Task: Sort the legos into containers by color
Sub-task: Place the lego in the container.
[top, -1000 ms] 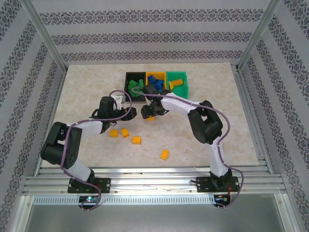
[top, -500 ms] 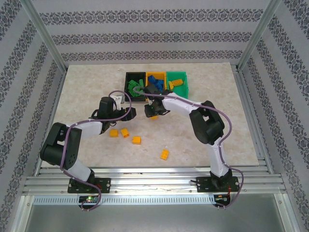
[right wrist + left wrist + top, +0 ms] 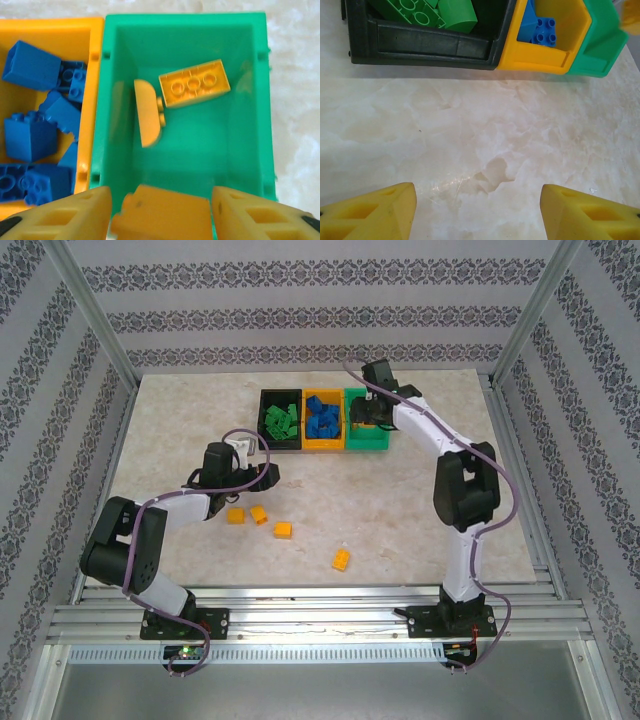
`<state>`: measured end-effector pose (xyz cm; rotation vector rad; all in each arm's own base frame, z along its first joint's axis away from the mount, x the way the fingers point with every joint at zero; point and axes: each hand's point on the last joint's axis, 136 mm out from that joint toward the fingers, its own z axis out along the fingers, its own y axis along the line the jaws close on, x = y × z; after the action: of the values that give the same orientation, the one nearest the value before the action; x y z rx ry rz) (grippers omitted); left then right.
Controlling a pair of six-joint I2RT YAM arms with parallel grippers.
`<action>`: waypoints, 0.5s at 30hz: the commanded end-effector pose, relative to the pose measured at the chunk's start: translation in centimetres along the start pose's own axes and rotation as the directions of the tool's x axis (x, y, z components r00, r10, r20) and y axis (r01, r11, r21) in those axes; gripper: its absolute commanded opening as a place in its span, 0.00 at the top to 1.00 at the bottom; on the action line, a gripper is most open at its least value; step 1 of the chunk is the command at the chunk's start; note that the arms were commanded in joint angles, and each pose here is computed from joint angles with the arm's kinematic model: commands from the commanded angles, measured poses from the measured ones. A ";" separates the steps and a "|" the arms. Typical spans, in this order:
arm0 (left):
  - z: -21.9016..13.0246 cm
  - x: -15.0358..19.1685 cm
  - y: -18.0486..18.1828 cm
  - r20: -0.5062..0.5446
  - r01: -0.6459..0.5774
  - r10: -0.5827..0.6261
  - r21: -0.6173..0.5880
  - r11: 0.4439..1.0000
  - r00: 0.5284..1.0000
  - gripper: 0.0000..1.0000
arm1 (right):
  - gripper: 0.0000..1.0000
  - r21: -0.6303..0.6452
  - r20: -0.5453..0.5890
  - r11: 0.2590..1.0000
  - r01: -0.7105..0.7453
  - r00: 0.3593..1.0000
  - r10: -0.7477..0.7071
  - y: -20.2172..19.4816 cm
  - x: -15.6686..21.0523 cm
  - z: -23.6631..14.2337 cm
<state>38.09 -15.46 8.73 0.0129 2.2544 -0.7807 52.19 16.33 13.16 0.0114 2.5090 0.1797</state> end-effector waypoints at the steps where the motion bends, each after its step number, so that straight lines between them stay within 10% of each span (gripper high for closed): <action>1: -0.8 -1.8 -0.4 0.069 -0.014 0.014 0.012 1.000 0.998 0.34 | 0.44 -0.021 -0.024 0.998 0.053 0.998 -0.054 1.5 0.8 0.3; 15: -0.5 -1.5 -0.4 0.060 -0.003 0.002 0.022 1.000 0.998 0.34 | 0.43 -0.164 -0.103 0.964 0.209 0.968 -0.228 6.8 15.2 -6.1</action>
<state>38.06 -15.46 9.00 0.0117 2.2476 -0.7834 38.27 21.27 9.25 -0.2976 2.6324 0.2060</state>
